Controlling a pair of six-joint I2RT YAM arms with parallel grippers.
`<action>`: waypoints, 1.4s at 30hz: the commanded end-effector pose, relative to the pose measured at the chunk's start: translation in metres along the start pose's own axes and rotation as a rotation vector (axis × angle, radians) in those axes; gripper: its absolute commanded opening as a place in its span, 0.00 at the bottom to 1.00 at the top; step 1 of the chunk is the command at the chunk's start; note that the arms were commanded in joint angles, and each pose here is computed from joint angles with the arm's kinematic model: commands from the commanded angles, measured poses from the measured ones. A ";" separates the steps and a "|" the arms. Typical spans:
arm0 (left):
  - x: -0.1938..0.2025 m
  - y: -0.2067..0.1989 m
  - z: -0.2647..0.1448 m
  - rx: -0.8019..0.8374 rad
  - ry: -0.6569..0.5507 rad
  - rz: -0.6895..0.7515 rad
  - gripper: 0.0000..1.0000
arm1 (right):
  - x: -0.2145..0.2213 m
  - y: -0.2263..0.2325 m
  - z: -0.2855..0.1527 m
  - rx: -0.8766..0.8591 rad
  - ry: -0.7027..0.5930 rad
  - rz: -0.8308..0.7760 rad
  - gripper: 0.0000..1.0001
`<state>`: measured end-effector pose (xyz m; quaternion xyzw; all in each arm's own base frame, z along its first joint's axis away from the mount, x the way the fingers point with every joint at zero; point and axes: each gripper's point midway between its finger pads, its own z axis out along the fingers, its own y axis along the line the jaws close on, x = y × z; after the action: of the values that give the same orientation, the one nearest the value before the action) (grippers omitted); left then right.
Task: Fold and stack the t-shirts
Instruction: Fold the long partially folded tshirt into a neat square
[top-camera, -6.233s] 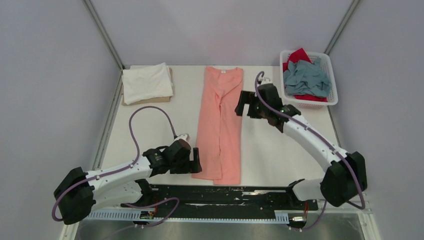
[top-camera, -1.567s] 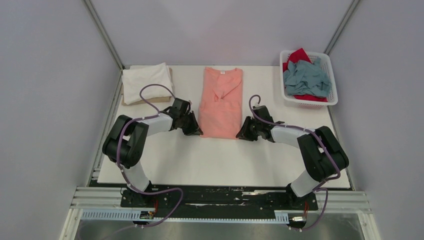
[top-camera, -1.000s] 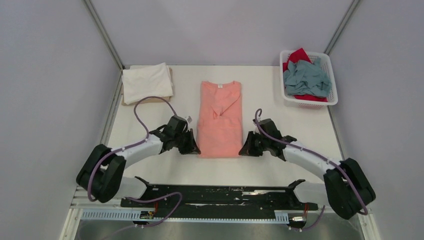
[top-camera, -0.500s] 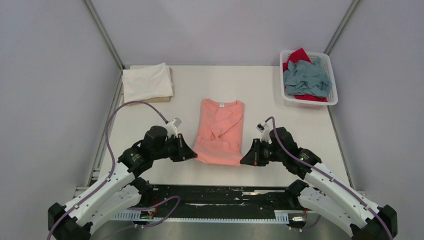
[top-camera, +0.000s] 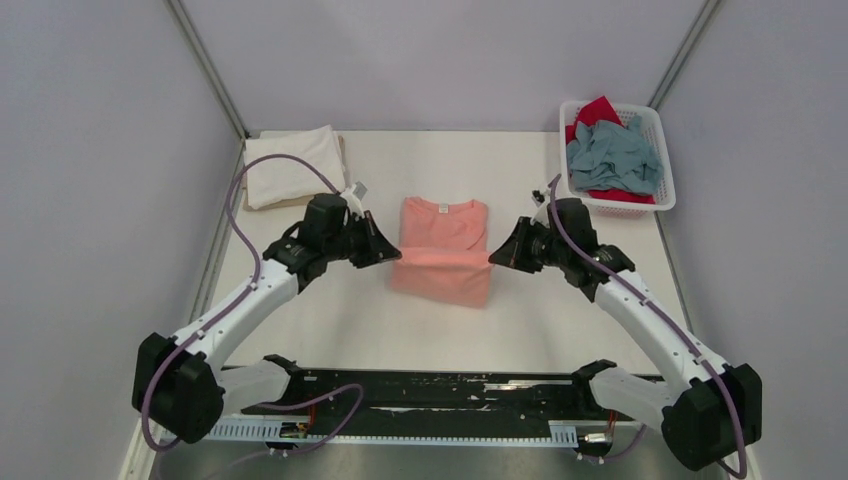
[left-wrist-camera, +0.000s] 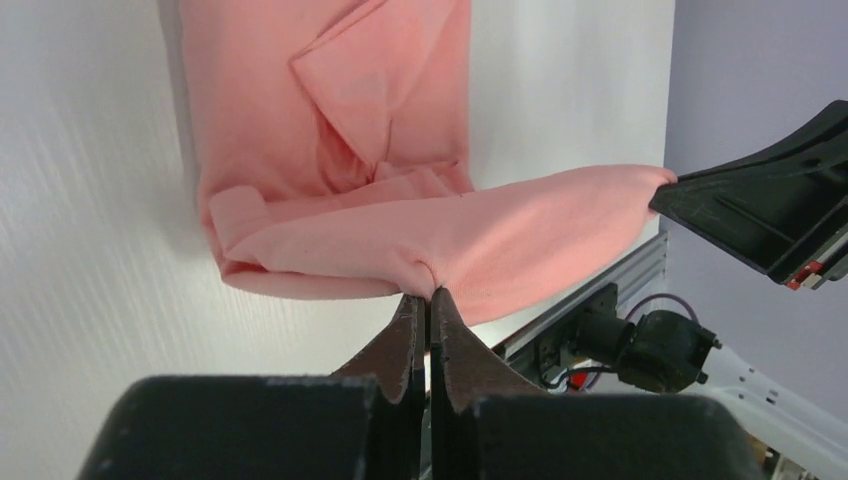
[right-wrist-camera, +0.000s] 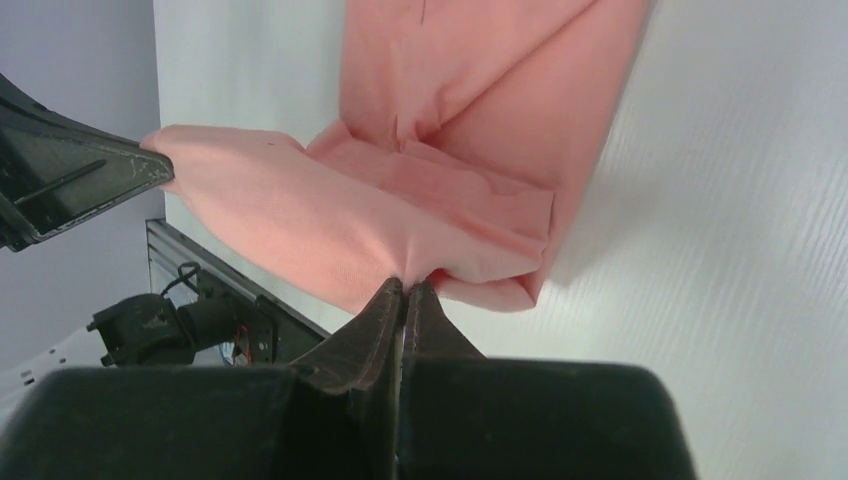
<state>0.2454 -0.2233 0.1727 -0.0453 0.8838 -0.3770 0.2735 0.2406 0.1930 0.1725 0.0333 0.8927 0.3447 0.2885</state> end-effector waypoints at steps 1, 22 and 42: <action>-0.050 -0.012 0.013 0.029 -0.069 0.051 0.00 | -0.060 0.012 0.006 -0.041 -0.137 -0.054 0.00; -0.140 0.052 0.128 -0.115 0.017 -0.050 0.00 | -0.134 -0.068 0.115 0.027 -0.089 0.054 0.00; -0.199 0.037 0.124 -0.111 -0.066 0.027 1.00 | -0.205 -0.052 0.129 -0.019 -0.208 -0.039 0.73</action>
<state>0.4885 -0.2251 0.1193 -0.0756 0.9106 -0.3129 0.2591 0.4870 0.1733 0.1020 0.0877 0.8853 0.3240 0.3219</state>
